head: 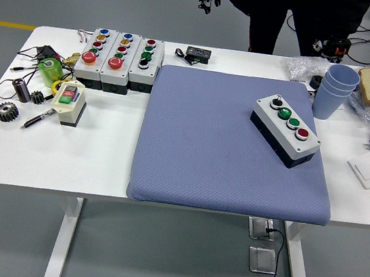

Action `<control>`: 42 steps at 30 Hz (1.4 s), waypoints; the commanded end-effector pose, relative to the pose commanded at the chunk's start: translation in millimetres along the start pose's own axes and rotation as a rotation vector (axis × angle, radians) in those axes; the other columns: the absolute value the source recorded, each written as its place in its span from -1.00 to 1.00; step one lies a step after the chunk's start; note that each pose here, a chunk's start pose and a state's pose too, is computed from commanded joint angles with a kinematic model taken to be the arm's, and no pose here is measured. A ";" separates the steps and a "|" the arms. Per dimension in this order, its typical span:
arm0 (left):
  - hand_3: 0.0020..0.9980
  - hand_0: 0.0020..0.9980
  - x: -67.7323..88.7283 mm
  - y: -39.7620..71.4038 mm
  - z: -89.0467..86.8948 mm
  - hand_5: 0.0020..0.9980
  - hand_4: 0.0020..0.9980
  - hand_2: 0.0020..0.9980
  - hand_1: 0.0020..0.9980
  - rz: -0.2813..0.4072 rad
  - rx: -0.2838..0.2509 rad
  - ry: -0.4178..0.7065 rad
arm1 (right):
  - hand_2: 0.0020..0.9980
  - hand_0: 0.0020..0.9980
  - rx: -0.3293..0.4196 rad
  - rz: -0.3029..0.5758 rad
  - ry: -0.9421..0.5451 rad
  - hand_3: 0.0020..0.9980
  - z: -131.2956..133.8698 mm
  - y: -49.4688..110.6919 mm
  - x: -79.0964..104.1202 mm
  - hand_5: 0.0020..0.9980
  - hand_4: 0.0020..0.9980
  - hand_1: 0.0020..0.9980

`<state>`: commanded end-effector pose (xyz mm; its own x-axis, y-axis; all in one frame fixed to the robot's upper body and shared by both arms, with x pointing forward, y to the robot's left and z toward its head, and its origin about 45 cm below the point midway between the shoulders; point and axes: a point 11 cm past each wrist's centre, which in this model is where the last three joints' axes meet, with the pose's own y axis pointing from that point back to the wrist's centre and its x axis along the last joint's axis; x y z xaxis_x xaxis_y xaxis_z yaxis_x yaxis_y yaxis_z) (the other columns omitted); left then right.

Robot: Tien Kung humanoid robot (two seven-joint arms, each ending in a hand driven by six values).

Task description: Pick up the button,place it on the desk,press the button,press the button

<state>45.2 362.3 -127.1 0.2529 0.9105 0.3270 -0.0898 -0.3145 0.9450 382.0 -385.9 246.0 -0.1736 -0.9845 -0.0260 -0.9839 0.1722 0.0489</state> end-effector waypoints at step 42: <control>0.19 0.25 0.4 0.1 2.7 0.27 -0.34 0.35 0.32 0.000 -0.002 0.005 | 1.00 1.00 -0.051 -0.204 1.091 1.00 24.2 -43.0 -145.2 -0.75 1.00 0.87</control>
<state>47.9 361.9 -126.9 0.2479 0.9120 0.3267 -0.0920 -0.3136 0.9451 448.5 -249.5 223.6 0.1474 -0.5006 0.8530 -0.9822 0.0271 0.1856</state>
